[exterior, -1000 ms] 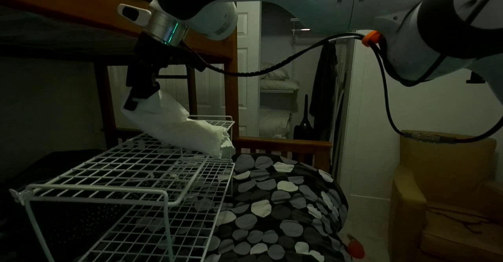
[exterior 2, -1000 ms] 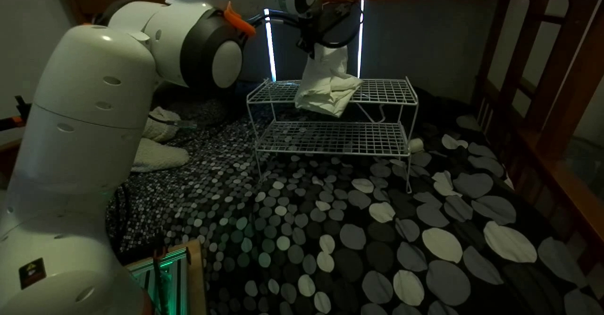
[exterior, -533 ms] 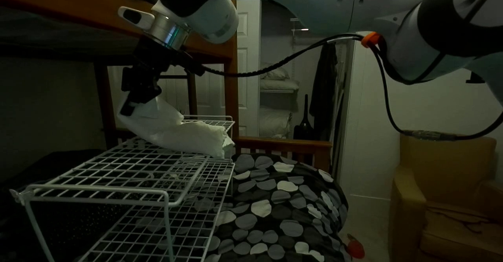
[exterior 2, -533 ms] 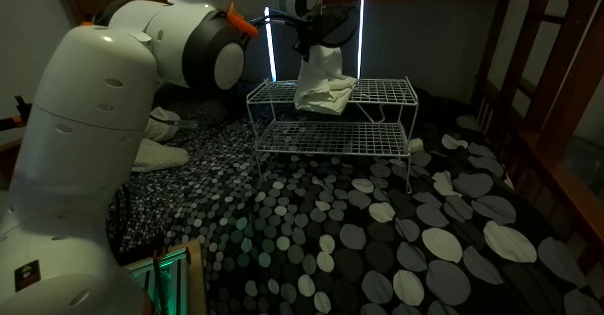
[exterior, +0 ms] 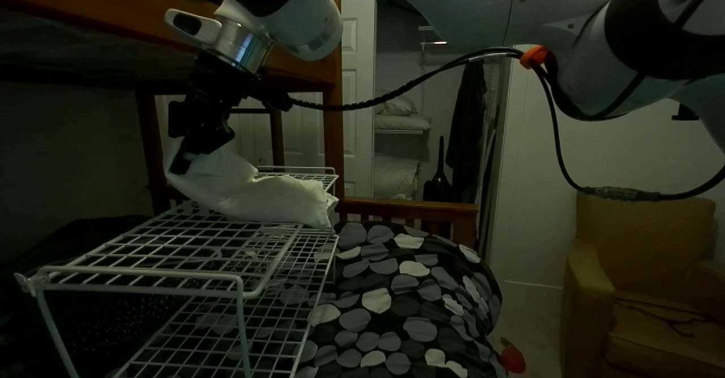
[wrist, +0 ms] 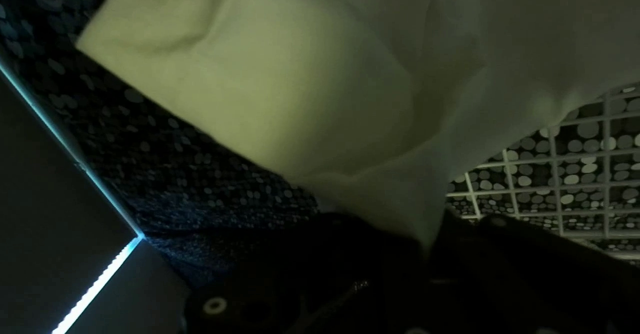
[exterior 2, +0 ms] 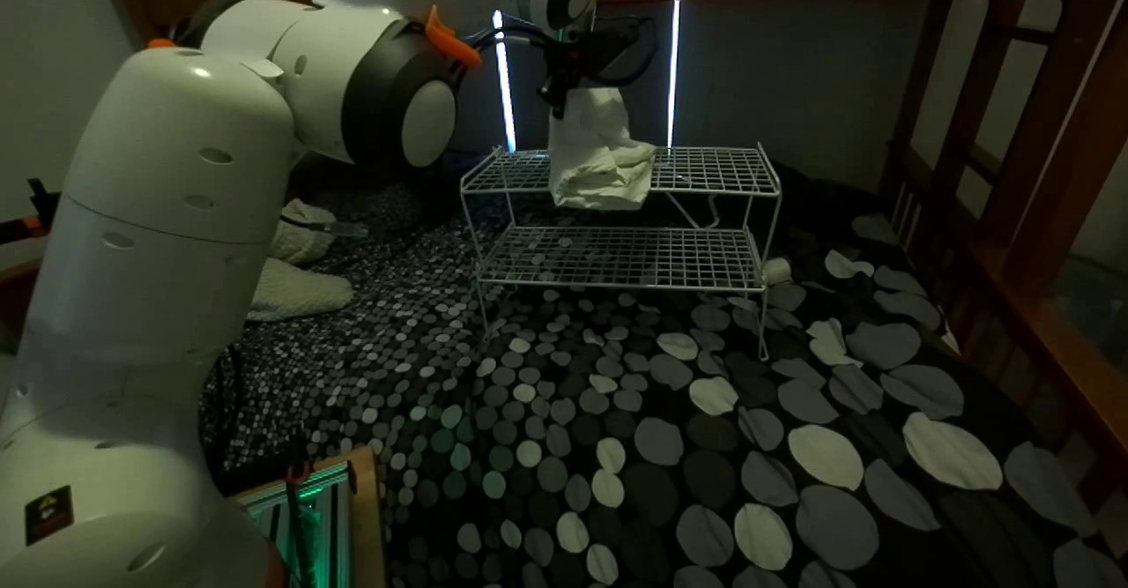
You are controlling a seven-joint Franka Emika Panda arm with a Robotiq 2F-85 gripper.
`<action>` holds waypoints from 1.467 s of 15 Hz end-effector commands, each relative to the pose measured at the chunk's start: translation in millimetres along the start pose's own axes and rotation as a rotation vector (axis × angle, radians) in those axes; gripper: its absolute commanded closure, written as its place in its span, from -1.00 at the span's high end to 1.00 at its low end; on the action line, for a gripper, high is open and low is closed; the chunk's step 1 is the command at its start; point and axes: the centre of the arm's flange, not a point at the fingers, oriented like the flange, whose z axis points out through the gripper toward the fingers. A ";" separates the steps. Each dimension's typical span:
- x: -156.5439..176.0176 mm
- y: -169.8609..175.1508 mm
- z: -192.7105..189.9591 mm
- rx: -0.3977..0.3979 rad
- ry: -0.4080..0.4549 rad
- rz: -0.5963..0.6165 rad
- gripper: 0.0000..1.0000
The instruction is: Pick up the white bedsheet and put it on the topmost white rack
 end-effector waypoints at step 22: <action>49.8 -31.8 -132.4 -0.080 -0.047 0.051 1.00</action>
